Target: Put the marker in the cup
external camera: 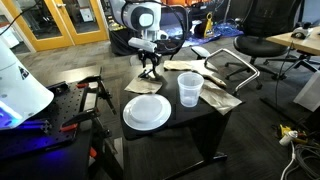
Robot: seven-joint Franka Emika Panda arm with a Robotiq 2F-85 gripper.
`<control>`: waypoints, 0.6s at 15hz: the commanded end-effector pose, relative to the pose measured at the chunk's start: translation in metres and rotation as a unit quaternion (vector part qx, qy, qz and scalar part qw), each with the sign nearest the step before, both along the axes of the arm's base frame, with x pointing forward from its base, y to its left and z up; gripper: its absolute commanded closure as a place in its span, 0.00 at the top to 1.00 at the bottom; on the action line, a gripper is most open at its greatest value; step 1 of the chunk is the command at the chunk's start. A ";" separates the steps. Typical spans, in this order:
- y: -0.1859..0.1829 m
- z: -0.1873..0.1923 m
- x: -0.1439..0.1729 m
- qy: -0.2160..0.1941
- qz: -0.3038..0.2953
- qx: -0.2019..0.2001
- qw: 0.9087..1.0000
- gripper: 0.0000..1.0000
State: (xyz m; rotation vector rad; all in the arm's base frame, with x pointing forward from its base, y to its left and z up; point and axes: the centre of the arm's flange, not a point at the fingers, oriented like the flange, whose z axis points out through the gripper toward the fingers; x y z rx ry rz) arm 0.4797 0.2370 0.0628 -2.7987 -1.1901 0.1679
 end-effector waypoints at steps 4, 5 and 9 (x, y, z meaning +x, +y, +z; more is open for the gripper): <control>0.001 0.001 0.007 -0.009 -0.003 -0.001 1.000 0.14; 0.001 0.001 0.007 -0.009 -0.003 -0.001 1.000 0.07; 0.002 0.002 0.007 -0.009 -0.009 0.000 1.000 0.03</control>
